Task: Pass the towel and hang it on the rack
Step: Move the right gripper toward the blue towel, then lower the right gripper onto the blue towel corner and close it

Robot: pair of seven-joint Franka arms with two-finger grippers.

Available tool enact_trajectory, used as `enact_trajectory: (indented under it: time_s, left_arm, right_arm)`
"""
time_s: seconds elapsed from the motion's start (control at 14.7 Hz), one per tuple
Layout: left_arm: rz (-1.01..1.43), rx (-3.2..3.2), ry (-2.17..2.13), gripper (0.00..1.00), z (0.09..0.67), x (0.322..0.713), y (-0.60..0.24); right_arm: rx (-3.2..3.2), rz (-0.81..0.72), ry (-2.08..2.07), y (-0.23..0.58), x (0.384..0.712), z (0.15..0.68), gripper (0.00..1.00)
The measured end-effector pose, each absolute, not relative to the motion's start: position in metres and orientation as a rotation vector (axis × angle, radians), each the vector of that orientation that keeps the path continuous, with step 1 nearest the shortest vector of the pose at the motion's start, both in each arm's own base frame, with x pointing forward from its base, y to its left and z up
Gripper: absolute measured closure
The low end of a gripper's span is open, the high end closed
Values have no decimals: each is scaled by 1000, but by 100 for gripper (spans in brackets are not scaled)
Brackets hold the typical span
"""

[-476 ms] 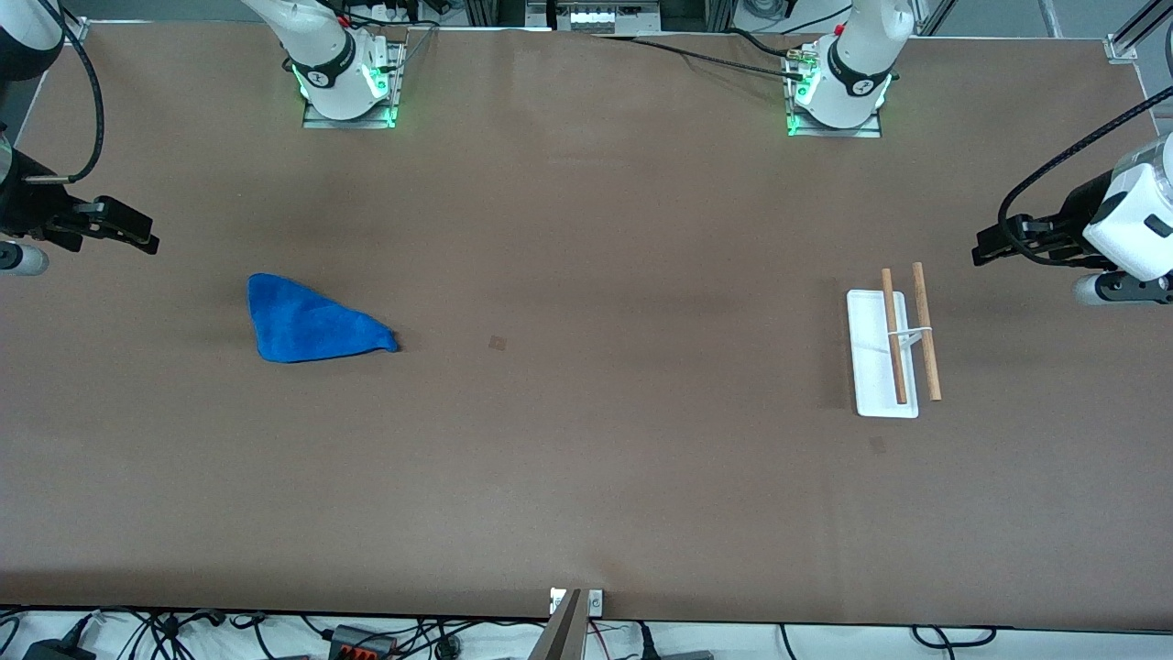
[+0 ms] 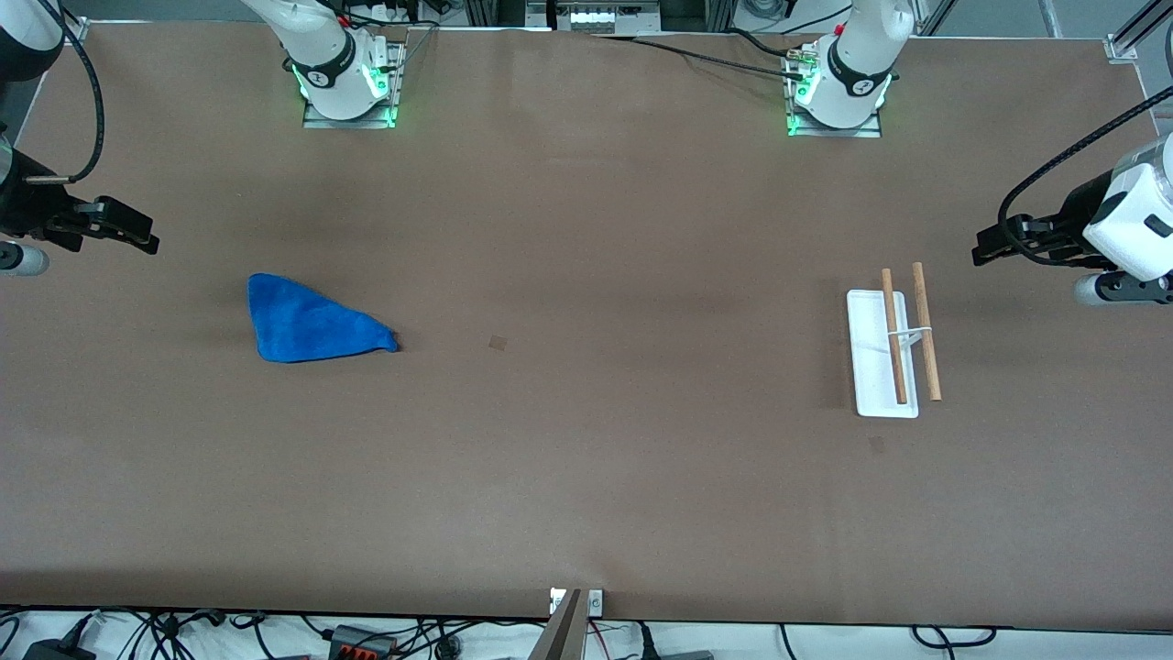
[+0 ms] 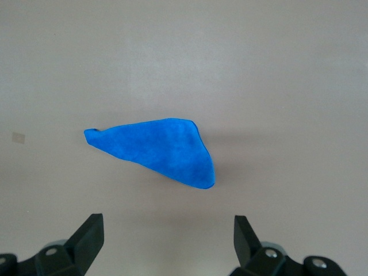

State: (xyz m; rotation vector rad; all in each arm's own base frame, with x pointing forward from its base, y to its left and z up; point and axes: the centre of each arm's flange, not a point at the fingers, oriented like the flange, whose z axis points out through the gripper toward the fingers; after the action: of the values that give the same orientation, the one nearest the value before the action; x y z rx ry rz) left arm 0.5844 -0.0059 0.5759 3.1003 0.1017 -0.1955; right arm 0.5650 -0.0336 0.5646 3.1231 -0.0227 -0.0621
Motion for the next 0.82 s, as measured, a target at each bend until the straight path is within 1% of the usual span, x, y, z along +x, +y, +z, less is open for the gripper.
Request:
enact_trajectory:
  time_s: [0.14,0.27,0.68,0.82]
  left_arm:
    - [-195,3100,101,0,576,584,-6]
    - [-195,3100,99,0,576,584,-7]
    - [-195,3100,98,0,576,584,-7]
    - [-195,3100,98,0,576,584,-7]
  right_arm:
    - [3122,-81,-16,-34,566,559,0]
    - [3121,-147,-15,-34,568,536,0]
    - [3089,-516,10,-39,590,398,0]
    - [3063,-628,145,-48,592,356,0]
